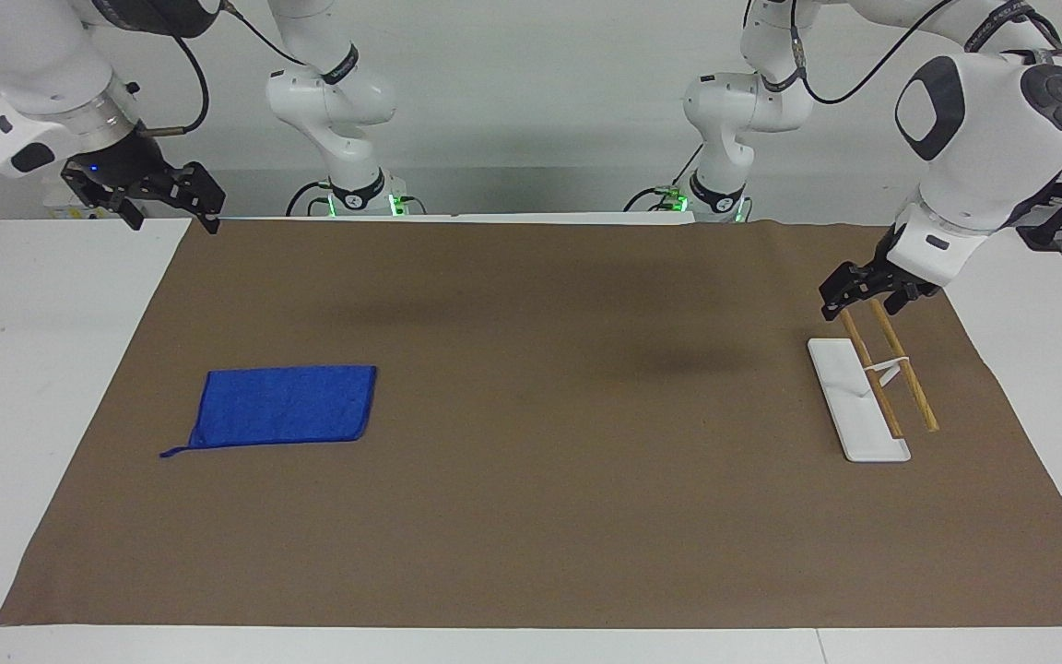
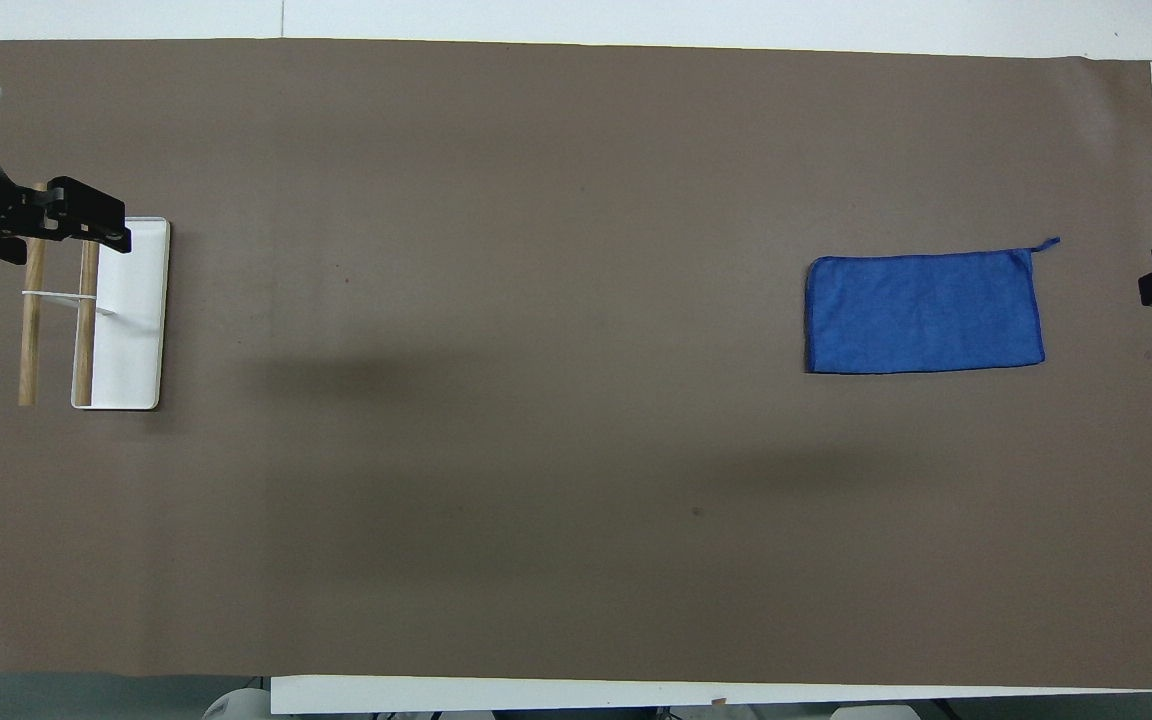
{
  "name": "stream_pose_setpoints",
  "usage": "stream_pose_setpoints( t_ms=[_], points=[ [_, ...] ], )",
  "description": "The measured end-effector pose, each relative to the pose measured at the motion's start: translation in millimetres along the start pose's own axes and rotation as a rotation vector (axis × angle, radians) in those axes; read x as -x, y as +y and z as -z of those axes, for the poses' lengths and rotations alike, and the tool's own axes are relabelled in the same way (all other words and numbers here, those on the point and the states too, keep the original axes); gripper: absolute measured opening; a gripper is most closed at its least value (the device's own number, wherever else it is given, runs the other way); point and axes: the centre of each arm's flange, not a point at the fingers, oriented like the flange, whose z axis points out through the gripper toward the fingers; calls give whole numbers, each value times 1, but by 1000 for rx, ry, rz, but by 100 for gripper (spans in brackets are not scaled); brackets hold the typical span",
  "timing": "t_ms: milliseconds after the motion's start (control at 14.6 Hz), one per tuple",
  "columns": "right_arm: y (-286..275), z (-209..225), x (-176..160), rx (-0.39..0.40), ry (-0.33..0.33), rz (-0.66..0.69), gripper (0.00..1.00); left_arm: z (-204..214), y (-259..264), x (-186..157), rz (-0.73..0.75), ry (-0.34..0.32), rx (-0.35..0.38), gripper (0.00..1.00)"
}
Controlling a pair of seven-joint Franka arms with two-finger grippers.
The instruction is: Right arm passes towel to left arm to hang
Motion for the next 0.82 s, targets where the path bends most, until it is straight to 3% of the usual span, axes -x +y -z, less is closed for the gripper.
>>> stream_pose_setpoints(
  t_ms=[618, 824],
  points=[
    [2, 4, -4, 2, 46, -2, 100, 14, -8, 2, 13, 30, 5, 100],
    [-3, -4, -18, -15, 123, 6, 100, 15, -26, 1, 44, 31, 6, 100]
  ],
)
